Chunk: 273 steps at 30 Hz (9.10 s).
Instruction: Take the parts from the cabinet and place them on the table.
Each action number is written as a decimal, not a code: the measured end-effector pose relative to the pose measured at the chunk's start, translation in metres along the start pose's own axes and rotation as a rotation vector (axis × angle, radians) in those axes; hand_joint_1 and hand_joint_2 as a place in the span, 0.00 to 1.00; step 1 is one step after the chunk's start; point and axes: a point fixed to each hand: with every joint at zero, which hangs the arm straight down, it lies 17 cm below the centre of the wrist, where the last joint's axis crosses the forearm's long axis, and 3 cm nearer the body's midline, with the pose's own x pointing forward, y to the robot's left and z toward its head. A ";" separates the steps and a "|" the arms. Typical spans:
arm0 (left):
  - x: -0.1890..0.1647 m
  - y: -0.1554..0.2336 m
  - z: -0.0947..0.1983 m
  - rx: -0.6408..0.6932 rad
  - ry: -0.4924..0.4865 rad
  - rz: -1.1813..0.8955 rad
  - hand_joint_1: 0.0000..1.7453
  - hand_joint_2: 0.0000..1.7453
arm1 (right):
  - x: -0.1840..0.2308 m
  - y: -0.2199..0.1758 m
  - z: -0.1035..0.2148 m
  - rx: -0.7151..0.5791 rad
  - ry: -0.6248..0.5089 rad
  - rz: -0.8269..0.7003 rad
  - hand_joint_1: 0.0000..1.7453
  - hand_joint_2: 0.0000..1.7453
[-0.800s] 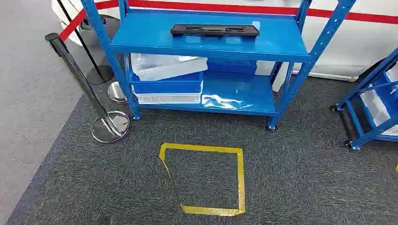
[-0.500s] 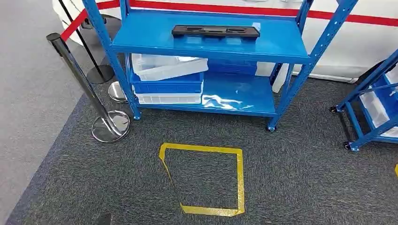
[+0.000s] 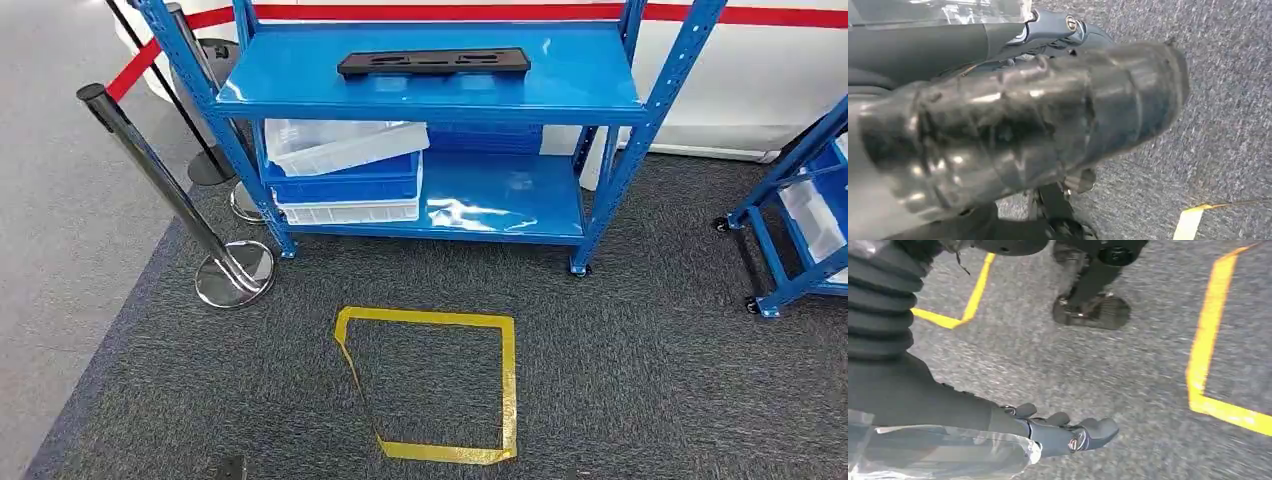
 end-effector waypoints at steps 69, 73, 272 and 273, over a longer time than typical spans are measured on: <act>0.021 -0.009 0.003 -0.061 -0.144 -0.087 0.00 0.00 | 0.503 0.055 0.434 0.397 -1.735 -0.185 0.00 0.00; 0.020 -0.012 0.004 -0.071 -0.154 -0.094 0.00 0.00 | 0.499 0.053 0.458 0.430 -1.787 -0.190 0.00 0.00; 0.052 -0.078 0.015 -0.250 -0.146 -0.497 0.00 0.00 | 0.546 0.212 0.254 -0.408 -1.437 1.322 0.00 1.00; 0.053 -0.077 0.014 -0.248 -0.146 -0.498 0.00 0.00 | 0.546 0.213 0.255 -0.413 -1.439 1.318 0.00 1.00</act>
